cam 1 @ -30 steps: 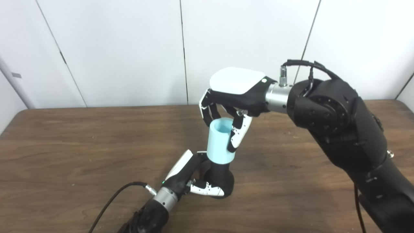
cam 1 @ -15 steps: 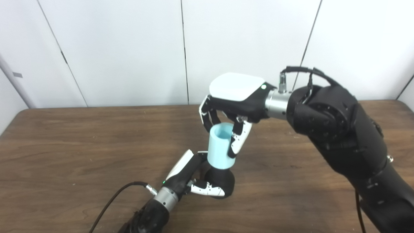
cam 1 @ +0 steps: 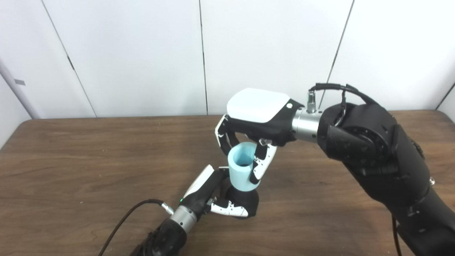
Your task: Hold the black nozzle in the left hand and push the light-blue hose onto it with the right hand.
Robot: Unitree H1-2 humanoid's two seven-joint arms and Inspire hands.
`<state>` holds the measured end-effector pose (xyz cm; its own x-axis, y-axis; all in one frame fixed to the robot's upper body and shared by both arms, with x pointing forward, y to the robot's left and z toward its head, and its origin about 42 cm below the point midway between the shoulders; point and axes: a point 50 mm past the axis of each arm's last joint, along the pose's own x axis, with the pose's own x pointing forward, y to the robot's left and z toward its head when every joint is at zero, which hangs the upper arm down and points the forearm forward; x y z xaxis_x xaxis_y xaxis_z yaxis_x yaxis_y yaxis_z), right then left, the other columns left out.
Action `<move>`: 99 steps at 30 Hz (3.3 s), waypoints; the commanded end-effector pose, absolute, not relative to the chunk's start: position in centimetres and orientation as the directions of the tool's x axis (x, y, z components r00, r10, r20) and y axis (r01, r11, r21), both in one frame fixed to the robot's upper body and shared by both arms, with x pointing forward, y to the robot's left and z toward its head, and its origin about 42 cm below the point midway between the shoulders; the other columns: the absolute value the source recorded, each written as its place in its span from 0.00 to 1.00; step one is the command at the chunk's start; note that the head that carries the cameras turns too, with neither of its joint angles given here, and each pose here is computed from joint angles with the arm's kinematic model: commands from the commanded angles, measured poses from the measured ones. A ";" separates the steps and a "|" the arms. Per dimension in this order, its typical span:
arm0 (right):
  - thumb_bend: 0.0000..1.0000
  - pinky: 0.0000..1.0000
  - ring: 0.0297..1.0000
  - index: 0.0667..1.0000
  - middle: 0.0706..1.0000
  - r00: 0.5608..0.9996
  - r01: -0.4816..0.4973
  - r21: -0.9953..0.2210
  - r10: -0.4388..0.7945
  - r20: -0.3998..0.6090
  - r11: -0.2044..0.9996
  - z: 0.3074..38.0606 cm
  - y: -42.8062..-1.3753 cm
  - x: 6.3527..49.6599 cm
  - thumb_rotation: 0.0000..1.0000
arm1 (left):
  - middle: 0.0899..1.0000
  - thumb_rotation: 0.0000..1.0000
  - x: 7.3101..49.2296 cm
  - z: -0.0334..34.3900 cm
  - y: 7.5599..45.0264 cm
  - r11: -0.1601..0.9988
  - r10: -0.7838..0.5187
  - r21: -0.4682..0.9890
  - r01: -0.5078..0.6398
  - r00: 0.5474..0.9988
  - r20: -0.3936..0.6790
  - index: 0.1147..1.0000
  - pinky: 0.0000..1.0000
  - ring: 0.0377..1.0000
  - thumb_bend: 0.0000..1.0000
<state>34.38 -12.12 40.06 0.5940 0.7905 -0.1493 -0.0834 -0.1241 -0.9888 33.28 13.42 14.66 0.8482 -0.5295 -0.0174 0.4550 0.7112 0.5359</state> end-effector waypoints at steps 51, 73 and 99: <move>0.53 0.15 0.22 0.45 0.43 0.606 -0.157 -0.986 0.782 -0.146 -0.063 38.7 -14.2 36.5 0.00 | 0.75 0.07 32.8 14.4 13.3 0.688 -0.537 0.538 0.486 0.840 -0.072 0.42 0.96 0.89 0.52; 0.93 0.69 0.75 0.77 0.81 0.584 -0.126 -0.992 0.808 -0.080 -0.006 39.4 -14.2 34.4 0.36 | 0.76 0.07 32.7 14.1 13.5 0.687 -0.534 0.539 0.488 0.841 -0.081 0.42 0.96 0.89 0.52; 1.00 1.00 1.00 1.00 1.00 0.432 0.272 -0.952 0.867 0.249 0.138 37.7 -17.0 33.8 0.69 | 0.77 0.08 32.7 14.4 13.5 0.673 -0.538 0.553 0.491 0.838 -0.088 0.42 0.97 0.90 0.52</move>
